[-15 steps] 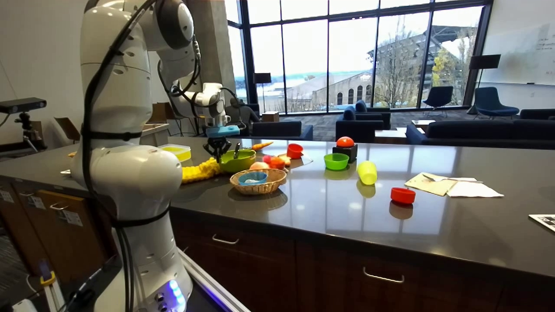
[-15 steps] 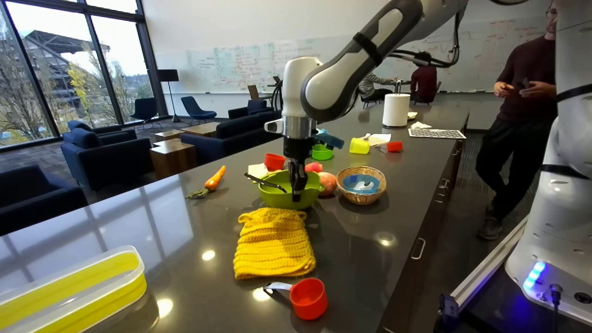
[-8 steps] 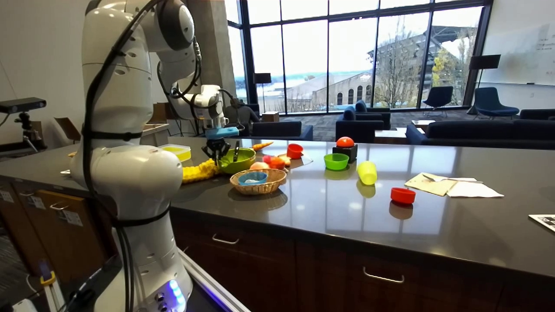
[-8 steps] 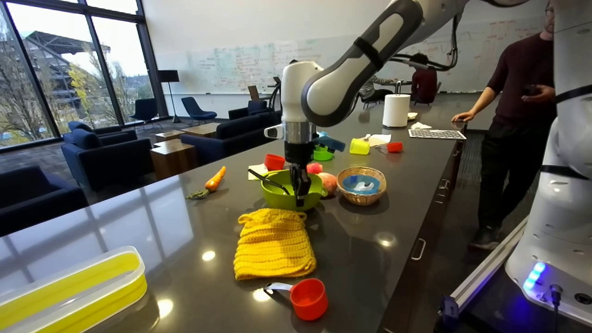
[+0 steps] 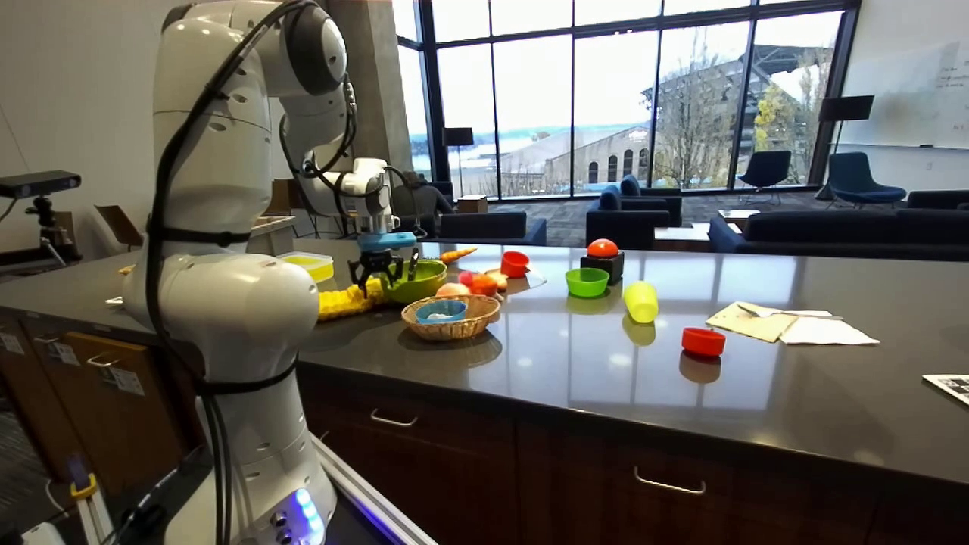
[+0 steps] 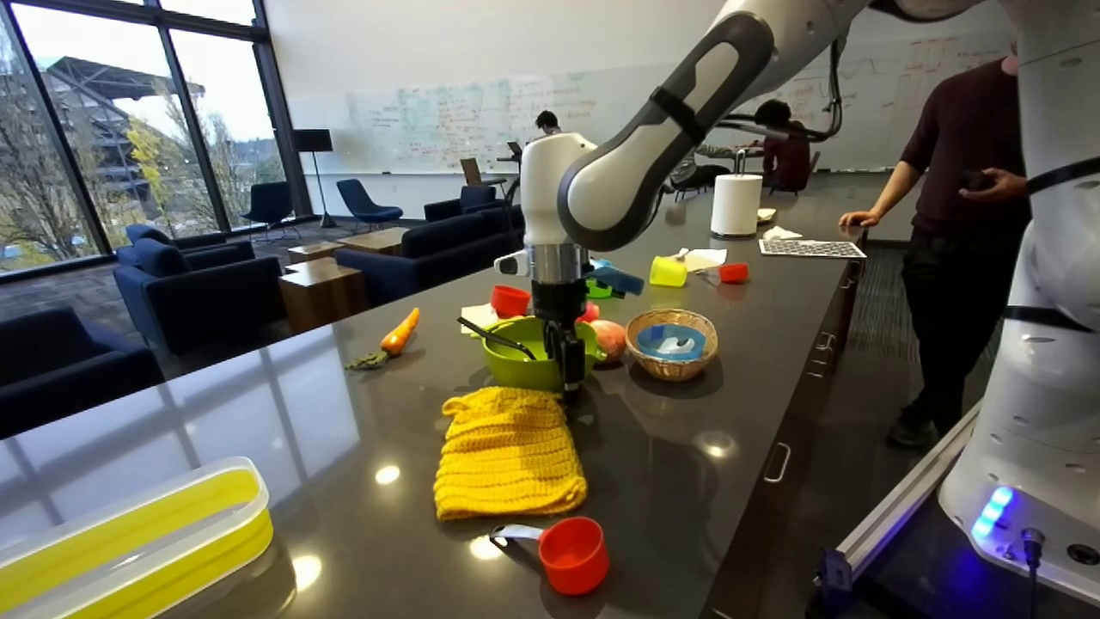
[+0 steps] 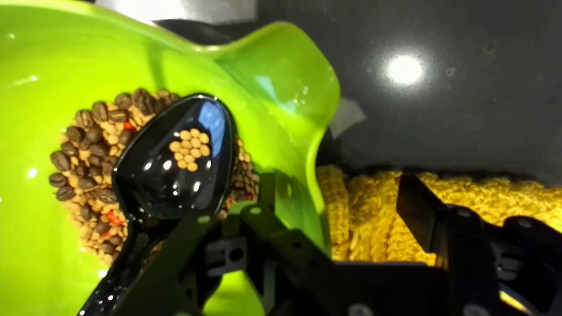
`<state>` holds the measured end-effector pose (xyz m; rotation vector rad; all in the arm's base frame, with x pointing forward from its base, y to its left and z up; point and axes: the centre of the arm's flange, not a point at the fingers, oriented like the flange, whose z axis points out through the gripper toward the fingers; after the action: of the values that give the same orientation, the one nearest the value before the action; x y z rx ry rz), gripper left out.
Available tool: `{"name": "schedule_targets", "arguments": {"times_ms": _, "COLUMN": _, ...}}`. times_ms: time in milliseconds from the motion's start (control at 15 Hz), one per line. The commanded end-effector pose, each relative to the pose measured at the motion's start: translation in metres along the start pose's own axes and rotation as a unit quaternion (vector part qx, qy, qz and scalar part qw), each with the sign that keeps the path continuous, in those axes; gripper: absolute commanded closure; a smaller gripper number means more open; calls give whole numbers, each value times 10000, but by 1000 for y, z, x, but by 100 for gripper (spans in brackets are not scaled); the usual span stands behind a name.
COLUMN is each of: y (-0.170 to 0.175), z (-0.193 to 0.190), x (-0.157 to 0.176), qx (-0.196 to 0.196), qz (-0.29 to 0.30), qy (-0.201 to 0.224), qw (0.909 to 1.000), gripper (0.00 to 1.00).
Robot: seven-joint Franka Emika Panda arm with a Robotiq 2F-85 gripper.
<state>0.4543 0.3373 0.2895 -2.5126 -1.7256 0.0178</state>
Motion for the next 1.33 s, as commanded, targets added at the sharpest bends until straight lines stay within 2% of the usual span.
{"name": "schedule_targets", "arguments": {"times_ms": 0, "y": -10, "z": -13, "x": 8, "qx": -165, "qz": -1, "qy": -64, "qw": 9998, "gripper": 1}}
{"name": "schedule_targets", "arguments": {"times_ms": 400, "y": -52, "z": -72, "x": 39, "qx": -774, "qz": -271, "qy": 237, "qw": 9964, "gripper": 0}}
{"name": "schedule_targets", "arguments": {"times_ms": 600, "y": -56, "z": -89, "x": 35, "qx": -1412, "qz": -639, "qy": 308, "qw": 9874, "gripper": 0}}
{"name": "schedule_targets", "arguments": {"times_ms": 733, "y": -51, "z": -96, "x": 24, "qx": -2027, "qz": -771, "qy": 398, "qw": 9754, "gripper": 0}}
{"name": "schedule_targets", "arguments": {"times_ms": 933, "y": -15, "z": -107, "x": 22, "qx": -2599, "qz": -517, "qy": 513, "qw": 9629, "gripper": 0}}
{"name": "schedule_targets", "arguments": {"times_ms": 1133, "y": 9, "z": -104, "x": 23, "qx": -2735, "qz": -299, "qy": 624, "qw": 9594, "gripper": 0}}
{"name": "schedule_targets", "arguments": {"times_ms": 1267, "y": 20, "z": -100, "x": 23, "qx": -2525, "qz": -162, "qy": 780, "qw": 9643, "gripper": 0}}
